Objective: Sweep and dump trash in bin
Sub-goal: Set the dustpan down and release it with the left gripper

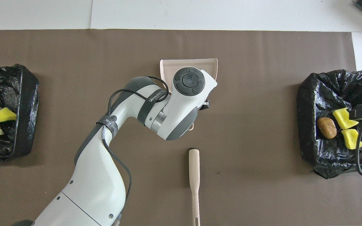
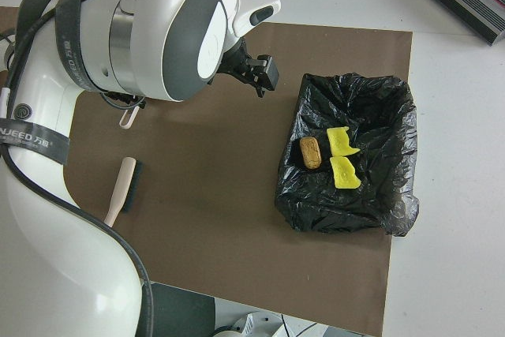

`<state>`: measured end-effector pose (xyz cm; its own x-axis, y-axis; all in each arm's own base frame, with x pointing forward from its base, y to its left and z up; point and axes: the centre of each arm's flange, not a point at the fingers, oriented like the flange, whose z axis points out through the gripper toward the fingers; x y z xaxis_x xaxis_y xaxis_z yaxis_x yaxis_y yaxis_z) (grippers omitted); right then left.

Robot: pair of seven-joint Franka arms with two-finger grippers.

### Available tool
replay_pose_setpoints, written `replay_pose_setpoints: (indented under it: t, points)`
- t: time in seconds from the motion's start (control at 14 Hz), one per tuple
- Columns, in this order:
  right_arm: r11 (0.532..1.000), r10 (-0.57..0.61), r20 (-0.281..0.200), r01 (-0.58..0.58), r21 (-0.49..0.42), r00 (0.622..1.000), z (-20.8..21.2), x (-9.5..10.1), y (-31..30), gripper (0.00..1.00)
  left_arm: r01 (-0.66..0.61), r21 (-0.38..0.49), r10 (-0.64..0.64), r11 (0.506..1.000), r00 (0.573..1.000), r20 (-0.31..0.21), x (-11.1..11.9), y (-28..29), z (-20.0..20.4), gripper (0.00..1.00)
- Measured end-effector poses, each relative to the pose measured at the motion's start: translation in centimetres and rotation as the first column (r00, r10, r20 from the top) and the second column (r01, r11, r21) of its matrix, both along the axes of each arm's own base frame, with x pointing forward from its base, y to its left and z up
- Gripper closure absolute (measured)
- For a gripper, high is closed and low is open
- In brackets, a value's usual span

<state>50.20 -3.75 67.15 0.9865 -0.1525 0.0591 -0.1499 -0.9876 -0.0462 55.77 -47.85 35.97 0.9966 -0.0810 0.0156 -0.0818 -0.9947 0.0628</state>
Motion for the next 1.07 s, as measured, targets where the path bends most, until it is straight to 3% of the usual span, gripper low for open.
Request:
replay_pose_setpoints:
  t: [0.71, 0.86, 1.0, 1.07]
  points:
    - [1.000, 0.014, -0.004, -0.014, 0.001, 1.000, 0.0, 0.0, 0.8, 0.00, -0.001, 0.014, 0.001, 1.000, 1.000, -0.008, -0.1, 0.3, -0.7, 0.67]
    - [1.000, 0.015, -0.005, -0.015, 0.001, 1.000, 0.0, 0.0, 0.8, 0.00, -0.006, 0.016, 0.006, 1.000, 1.000, -0.004, 0.1, 0.5, -0.6, 0.52]
    - [1.000, 0.015, -0.005, -0.015, 0.001, 1.000, 0.0, 0.0, 0.8, 0.00, -0.019, 0.009, 0.019, 1.000, 1.000, 0.017, 0.6, 1.3, 0.9, 0.48]
    - [1.000, 0.015, -0.005, -0.015, 0.001, 1.000, 0.0, 0.0, 0.8, 0.00, -0.024, 0.004, 0.023, 1.000, 0.999, 0.032, 1.1, 2.2, 2.3, 0.39]
